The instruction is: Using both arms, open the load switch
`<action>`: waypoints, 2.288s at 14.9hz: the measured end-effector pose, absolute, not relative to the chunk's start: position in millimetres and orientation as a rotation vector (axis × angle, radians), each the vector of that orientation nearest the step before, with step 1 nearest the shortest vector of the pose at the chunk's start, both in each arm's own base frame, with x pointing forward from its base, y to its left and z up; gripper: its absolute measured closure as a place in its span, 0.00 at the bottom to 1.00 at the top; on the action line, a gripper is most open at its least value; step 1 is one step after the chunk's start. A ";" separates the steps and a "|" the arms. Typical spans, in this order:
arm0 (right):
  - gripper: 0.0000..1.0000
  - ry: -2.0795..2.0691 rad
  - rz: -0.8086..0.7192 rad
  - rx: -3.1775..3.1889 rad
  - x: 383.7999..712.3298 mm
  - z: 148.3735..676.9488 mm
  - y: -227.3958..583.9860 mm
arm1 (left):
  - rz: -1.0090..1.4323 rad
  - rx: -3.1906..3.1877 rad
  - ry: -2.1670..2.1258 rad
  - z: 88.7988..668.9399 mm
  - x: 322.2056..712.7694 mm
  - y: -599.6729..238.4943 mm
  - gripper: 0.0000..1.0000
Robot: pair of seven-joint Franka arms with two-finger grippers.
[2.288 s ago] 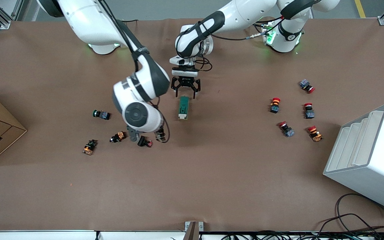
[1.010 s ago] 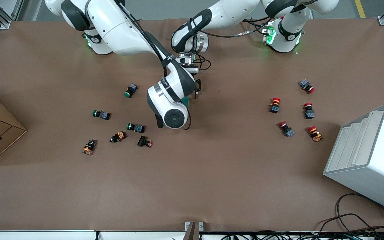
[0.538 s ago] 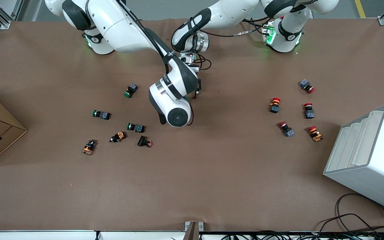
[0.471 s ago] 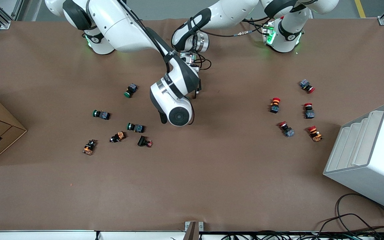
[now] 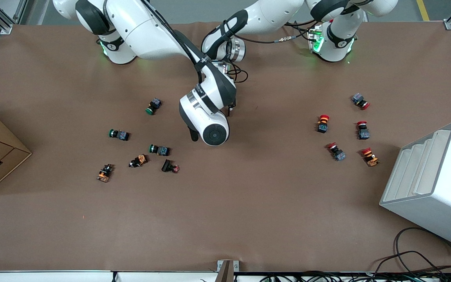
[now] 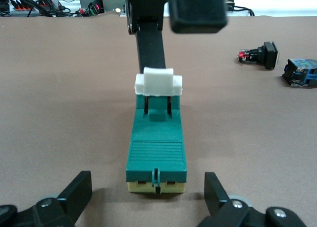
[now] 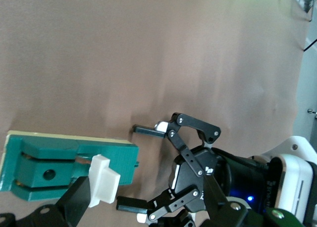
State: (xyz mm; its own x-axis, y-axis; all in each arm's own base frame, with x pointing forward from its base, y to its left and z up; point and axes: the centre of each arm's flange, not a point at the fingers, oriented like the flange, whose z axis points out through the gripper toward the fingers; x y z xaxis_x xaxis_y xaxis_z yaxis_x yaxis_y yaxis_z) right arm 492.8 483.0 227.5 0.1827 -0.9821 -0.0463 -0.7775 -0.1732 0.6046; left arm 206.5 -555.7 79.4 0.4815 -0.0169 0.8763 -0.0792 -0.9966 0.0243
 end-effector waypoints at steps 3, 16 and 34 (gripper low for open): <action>0.00 -1.631 -0.607 2.014 487.4 227.0 486.2 | 1.568 2.649 -0.084 79.9 207.3 -556.1 0.00; 0.00 -1.597 -0.599 2.014 474.3 216.3 495.8 | 1.568 2.648 -0.082 80.3 208.2 -556.8 0.00; 0.00 -1.382 -0.469 2.452 584.0 310.1 411.8 | 1.565 2.651 -0.082 78.6 207.8 -556.7 0.00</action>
